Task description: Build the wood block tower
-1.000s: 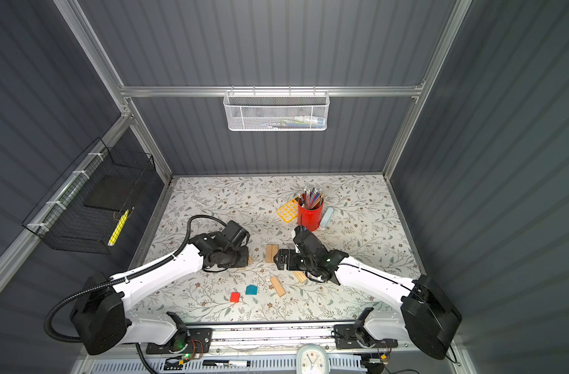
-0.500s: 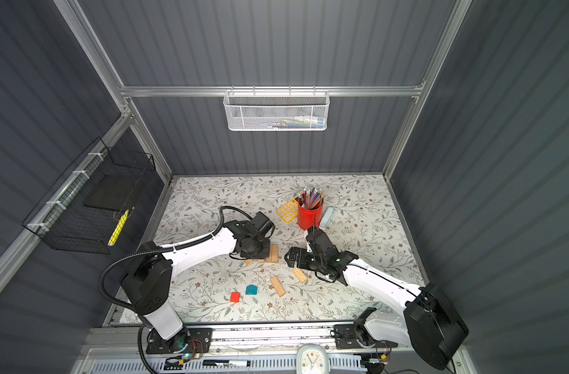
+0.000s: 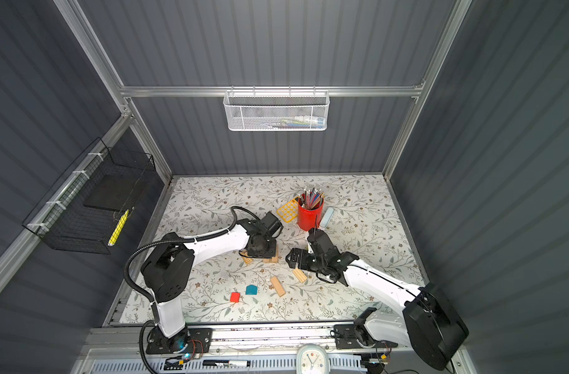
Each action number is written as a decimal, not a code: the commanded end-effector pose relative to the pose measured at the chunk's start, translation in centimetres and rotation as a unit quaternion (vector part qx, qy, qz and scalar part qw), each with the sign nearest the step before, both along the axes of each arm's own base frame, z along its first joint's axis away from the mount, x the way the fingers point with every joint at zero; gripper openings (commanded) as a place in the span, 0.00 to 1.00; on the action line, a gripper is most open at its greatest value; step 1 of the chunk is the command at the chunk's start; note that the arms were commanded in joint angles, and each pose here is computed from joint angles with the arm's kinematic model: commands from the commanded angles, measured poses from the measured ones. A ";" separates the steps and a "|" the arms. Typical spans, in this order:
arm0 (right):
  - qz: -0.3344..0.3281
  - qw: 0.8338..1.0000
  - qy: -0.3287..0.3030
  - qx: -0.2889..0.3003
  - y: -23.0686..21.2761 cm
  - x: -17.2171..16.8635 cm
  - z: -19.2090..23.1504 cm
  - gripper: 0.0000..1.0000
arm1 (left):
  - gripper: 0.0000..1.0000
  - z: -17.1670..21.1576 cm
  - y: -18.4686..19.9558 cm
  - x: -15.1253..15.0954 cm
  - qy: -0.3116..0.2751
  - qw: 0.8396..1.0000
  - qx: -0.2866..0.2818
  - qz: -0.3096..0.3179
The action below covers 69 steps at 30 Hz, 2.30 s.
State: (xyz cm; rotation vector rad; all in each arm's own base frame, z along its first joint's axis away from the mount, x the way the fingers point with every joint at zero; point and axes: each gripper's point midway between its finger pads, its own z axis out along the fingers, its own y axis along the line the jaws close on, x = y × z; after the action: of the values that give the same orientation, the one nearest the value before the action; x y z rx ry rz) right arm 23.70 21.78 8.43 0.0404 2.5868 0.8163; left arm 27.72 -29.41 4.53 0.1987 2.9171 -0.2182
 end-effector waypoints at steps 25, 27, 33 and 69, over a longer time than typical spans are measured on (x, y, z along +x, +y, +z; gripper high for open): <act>-0.007 1.000 0.004 0.004 -0.4 0.0 -0.3 0.99 | 0.08 -0.3 -0.7 1.3 -0.008 1.000 0.014 0.020; -0.006 1.000 0.004 0.005 -0.3 -0.1 -0.4 0.99 | 0.08 -0.2 -0.8 1.3 -0.008 1.000 0.010 0.020; -0.006 1.000 0.004 0.005 -0.4 -0.1 -0.4 0.99 | 0.09 -0.2 -1.1 1.2 -0.005 1.000 0.004 0.017; -0.007 1.000 0.006 0.009 -0.4 -0.1 -0.6 0.99 | 0.34 0.0 -1.1 1.1 -0.003 1.000 0.002 0.016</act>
State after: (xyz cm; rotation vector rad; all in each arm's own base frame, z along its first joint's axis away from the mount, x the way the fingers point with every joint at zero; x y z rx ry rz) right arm 23.81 21.50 8.11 0.0635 2.5843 0.8292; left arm 28.81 -30.12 4.13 0.1616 2.9072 -0.2040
